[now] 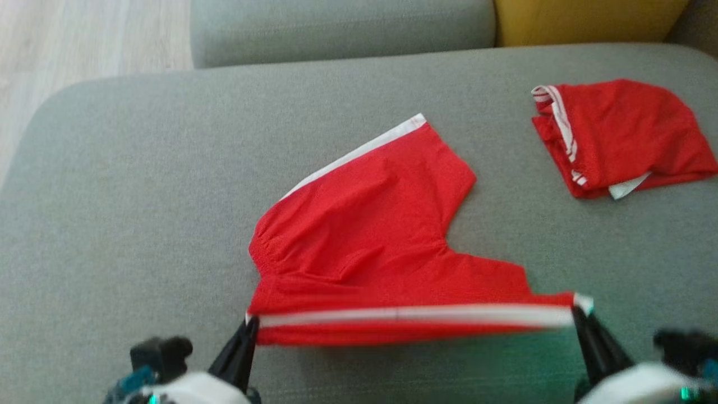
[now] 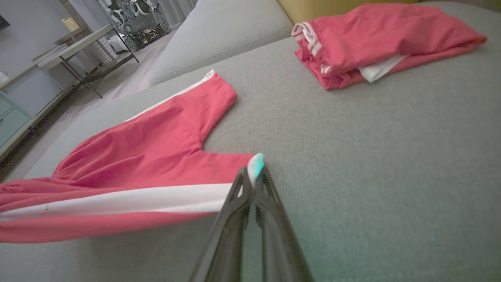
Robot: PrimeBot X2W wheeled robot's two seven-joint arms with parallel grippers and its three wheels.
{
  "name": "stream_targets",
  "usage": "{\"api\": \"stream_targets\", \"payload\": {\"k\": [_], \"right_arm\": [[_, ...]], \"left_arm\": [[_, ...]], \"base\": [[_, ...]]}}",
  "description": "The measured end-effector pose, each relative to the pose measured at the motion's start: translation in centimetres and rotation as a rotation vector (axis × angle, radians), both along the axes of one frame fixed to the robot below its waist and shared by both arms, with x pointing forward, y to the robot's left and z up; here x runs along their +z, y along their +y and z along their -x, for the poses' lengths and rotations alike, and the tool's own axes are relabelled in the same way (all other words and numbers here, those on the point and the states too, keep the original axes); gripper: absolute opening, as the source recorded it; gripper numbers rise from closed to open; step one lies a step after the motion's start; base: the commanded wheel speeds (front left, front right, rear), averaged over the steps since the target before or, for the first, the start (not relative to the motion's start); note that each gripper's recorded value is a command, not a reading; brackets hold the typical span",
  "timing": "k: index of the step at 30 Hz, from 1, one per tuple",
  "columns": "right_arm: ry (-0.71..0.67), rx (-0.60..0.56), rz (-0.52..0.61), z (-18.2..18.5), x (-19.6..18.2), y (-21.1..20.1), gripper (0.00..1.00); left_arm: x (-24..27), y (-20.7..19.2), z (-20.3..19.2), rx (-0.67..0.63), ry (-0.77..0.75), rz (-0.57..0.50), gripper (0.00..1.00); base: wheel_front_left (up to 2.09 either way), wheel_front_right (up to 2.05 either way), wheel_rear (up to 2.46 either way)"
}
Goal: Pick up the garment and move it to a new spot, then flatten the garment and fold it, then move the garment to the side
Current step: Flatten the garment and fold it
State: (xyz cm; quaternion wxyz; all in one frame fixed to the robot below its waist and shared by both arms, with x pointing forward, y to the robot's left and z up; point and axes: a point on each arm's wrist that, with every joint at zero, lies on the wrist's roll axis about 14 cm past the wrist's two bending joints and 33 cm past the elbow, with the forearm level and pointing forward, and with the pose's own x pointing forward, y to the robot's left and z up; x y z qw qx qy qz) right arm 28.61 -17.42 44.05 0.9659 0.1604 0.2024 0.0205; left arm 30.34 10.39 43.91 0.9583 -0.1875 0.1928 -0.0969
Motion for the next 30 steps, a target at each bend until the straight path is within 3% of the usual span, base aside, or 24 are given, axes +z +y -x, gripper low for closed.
{"api": "stream_targets", "payload": {"k": [10, 17, 24, 29, 30], "right_arm": [[-0.165, 0.15, 0.077, -13.8, 4.4, 1.9, 0.0], [-0.143, 0.274, 0.083, -21.6, 2.8, 5.2, 0.0], [-0.126, 0.388, 0.081, -26.9, 0.7, 9.6, 0.0], [-0.057, 0.412, 0.08, -28.4, -2.5, 10.9, 0.0], [-0.045, 0.412, 0.079, -28.5, -3.1, 11.0, 0.11]], "left_arm": [[1.4, 0.0, -6.9, -0.028, -0.044, -0.004, 0.0], [0.6, 0.2, -11.1, -0.01, -0.024, 0.049, 0.0], [-1.2, 1.2, -13.9, 0.014, -0.002, 0.058, 0.0], [-3.3, 1.8, -14.6, 0.032, 0.036, 0.061, 0.0], [-3.7, 1.7, -14.6, 0.03, 0.044, 0.057, 0.0]], "base": [[0.0, 0.0, 0.0], [0.0, 0.0, 0.0], [0.0, 0.0, 0.0], [0.0, 0.0, 0.0], [0.0, 0.0, 0.0]]}}
